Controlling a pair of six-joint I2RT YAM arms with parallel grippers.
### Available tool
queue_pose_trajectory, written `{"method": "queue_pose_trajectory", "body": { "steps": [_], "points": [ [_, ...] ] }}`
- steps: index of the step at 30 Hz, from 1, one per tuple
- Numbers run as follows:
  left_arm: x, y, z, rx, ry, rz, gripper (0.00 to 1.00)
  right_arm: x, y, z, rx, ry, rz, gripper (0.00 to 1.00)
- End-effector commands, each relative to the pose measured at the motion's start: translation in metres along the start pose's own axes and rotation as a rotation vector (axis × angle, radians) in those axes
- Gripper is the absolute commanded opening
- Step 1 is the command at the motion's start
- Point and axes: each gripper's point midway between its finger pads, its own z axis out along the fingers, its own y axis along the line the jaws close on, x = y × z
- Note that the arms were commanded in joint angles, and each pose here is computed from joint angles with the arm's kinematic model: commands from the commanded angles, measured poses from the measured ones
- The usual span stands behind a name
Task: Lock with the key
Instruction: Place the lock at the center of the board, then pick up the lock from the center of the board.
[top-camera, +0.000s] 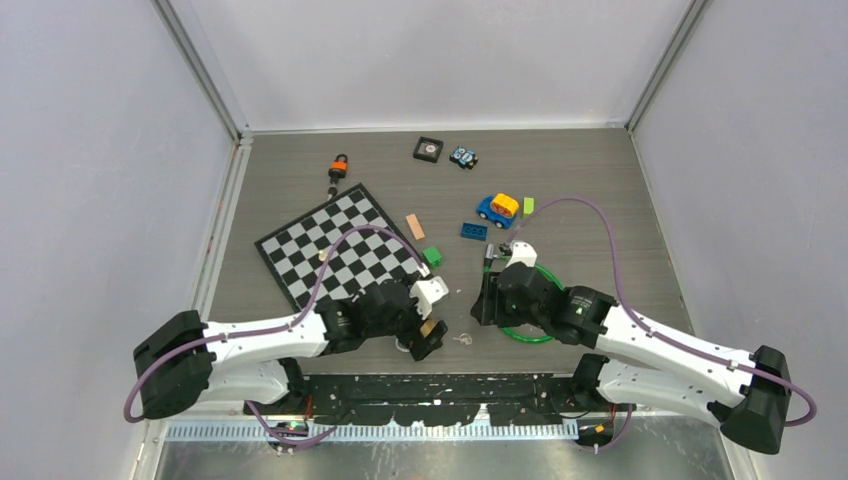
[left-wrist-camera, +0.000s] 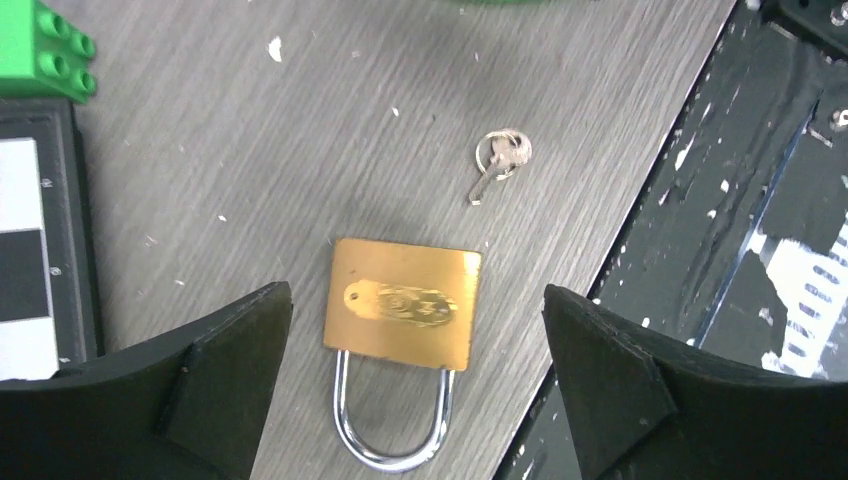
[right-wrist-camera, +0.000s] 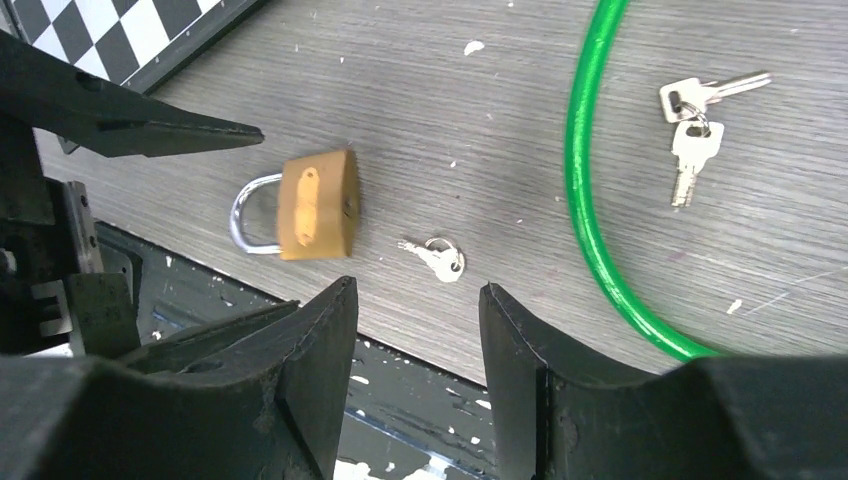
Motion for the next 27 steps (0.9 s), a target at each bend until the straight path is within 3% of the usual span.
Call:
{"method": "queue_pose_trajectory", "body": {
  "steps": [1,7,12,15,19,23,27],
  "points": [
    [-0.054,0.007,-0.005,-0.059,-0.169,-0.032,1.00,-0.013,-0.011,-0.008,0.056,-0.065,0.021,0.53],
    [-0.055,0.026,-0.020,-0.187,-0.157,-0.103,1.00,-0.004,-0.026,-0.002,0.150,-0.025,0.035,0.53],
    [-0.047,0.064,-0.050,-0.456,-0.071,-0.284,1.00,-0.009,-0.025,0.001,0.229,0.025,-0.010,0.49],
    [-0.048,0.071,-0.060,-0.462,-0.049,-0.418,1.00,-0.021,-0.035,0.000,0.296,-0.031,-0.020,0.54],
    [-0.057,0.078,-0.070,-0.465,-0.145,-0.519,1.00,-0.036,-0.046,-0.009,0.341,-0.118,-0.030,0.65],
    [-0.068,0.091,-0.088,-0.488,-0.248,-0.607,1.00,-0.052,-0.074,-0.038,0.459,-0.234,0.020,0.67],
    [-0.072,0.101,-0.104,-0.539,-0.279,-0.643,1.00,-0.054,-0.085,-0.057,0.443,-0.293,0.077,0.68]
  ]
}}
